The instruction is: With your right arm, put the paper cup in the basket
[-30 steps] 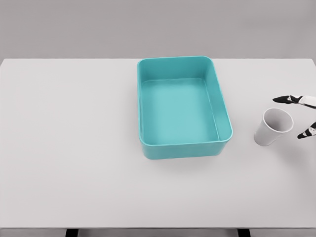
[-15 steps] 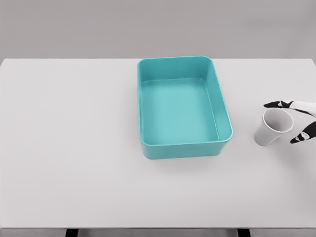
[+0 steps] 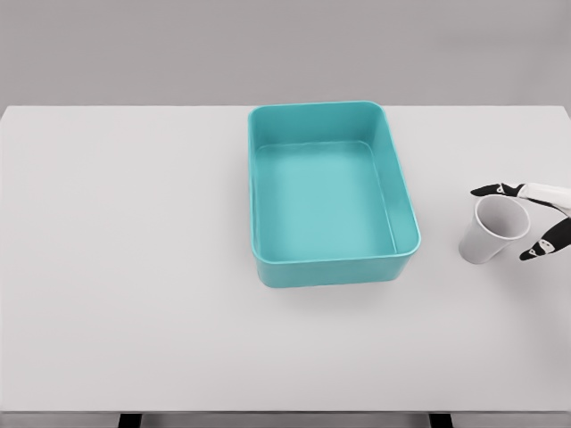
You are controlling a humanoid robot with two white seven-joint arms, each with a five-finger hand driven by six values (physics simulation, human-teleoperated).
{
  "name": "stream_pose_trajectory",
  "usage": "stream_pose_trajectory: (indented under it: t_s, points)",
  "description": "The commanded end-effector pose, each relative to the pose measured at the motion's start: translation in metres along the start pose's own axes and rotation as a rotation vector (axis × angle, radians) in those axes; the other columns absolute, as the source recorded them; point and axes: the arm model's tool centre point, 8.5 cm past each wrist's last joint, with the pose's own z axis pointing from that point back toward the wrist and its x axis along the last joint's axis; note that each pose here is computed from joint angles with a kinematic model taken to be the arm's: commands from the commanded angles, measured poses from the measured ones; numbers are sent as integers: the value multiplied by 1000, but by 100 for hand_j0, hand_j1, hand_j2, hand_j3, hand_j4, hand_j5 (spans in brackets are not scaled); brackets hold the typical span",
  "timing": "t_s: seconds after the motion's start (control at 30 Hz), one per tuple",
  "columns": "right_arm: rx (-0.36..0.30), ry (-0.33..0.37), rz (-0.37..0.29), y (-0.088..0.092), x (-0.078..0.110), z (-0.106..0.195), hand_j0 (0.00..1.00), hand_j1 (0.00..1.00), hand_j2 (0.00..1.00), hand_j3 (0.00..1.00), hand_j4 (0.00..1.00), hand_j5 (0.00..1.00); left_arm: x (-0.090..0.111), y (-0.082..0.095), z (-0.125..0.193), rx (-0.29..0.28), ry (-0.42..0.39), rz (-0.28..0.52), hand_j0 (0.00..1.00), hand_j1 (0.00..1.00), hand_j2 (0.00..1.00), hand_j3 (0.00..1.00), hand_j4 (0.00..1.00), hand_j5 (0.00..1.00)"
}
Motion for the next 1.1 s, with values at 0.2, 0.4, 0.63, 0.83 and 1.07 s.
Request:
stream_pose_trajectory:
  t_s: [0.2,0.4,0.63,0.83,1.07]
  points:
    - [3,-29,3,0,8,-5,100,100,100,100,100,100,0,0,0,0,0,0,100,100,100,100,100,100]
    - [10,-40,10,1,12,-7,100,100,100,100,100,100,0,0,0,0,0,0,100,100,100,100,100,100]
    - [17,-49,10,3,14,-10,100,100,100,100,100,100,0,0,0,0,0,0,100,100,100,100,100,100]
    - [19,-55,12,3,16,-11,100,100,100,100,100,100,0,0,0,0,0,0,100,100,100,100,100,100]
    - [24,-68,17,4,20,-14,100,100,100,100,100,100,0,0,0,0,0,0,100,100,100,100,100,100]
